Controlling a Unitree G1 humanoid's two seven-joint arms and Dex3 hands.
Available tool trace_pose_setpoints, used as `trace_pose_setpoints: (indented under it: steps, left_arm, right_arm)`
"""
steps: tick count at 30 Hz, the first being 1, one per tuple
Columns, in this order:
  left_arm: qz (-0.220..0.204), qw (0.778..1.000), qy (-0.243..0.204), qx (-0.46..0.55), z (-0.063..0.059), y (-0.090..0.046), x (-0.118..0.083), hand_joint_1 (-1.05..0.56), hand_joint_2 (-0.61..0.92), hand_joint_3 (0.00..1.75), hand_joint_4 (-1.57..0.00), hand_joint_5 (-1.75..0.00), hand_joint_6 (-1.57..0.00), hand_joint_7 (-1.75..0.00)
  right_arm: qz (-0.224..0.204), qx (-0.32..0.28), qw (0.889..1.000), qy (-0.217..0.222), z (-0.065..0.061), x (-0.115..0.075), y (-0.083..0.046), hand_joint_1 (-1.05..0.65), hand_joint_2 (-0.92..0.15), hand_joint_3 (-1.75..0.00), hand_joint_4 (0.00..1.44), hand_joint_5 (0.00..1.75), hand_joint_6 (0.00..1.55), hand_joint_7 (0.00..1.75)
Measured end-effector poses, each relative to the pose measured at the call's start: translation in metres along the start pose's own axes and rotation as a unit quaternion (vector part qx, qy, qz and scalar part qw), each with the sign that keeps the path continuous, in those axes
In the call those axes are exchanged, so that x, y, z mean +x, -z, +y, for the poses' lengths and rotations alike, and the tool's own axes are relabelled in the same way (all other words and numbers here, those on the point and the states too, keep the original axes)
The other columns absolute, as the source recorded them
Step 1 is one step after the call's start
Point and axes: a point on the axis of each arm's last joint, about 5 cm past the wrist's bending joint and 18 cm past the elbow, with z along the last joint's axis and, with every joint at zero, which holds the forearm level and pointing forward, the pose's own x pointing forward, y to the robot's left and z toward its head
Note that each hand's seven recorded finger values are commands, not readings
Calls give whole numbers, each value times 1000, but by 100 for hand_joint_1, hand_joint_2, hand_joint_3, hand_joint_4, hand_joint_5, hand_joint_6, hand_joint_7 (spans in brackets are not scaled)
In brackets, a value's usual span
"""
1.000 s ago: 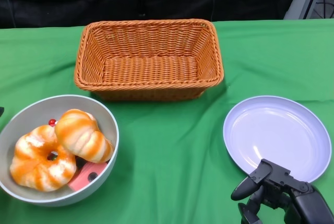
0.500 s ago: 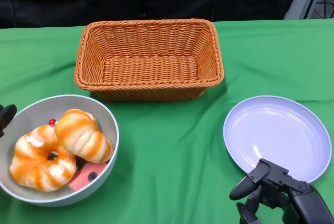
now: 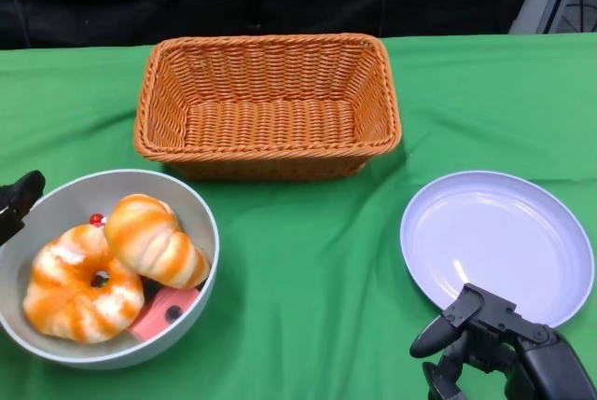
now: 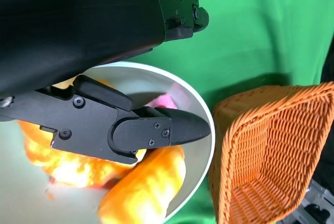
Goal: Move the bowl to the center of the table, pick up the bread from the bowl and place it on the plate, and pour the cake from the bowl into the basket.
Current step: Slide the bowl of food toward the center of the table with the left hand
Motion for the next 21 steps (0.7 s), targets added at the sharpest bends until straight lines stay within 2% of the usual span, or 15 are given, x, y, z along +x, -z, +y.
trace_pose_setpoints:
  steps: [21]
  left_arm:
    - [48,995,34,-81,-20,23,-13,-62,92,51,0,0,0,0]
  right_arm:
    - [-1,-10,1000,2,0,0,-1,8,-58,-96,63,166,61,135]
